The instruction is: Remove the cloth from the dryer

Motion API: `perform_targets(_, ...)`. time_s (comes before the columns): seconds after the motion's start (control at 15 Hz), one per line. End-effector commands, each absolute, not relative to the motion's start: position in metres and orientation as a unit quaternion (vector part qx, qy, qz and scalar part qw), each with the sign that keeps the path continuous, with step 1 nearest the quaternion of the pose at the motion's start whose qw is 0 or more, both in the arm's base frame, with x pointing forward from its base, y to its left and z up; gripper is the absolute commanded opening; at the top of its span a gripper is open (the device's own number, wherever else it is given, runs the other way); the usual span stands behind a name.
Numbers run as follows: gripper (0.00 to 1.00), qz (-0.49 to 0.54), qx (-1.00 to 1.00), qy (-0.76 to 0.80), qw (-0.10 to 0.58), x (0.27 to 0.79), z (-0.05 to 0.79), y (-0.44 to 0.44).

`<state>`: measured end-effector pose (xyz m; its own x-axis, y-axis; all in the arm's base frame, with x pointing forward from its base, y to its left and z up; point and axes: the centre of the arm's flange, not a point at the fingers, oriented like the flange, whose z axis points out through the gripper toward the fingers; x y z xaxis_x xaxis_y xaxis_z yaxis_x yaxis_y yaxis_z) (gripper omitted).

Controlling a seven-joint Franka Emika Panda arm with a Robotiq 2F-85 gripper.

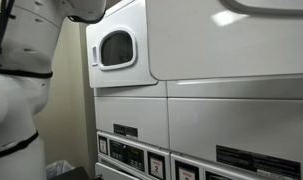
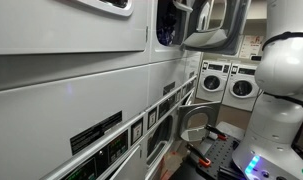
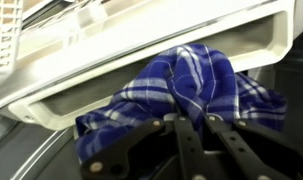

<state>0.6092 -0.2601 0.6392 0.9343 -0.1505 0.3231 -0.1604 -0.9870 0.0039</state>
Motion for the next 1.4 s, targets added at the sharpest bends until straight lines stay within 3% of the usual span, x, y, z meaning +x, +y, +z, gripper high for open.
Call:
perform_targets(0.0, 0.04, 0.114, 0.993, -0.027, -0.030, 0.573, 0.651, -0.247)
perform_targets(0.4, 0.04, 0.015, 0.995, 0.062, -0.076, 0.533, 0.657, -0.234)
perform_targets(1.33, 0.04, -0.131, 0.987, 0.078, -0.049, 0.479, 0.612, -0.217)
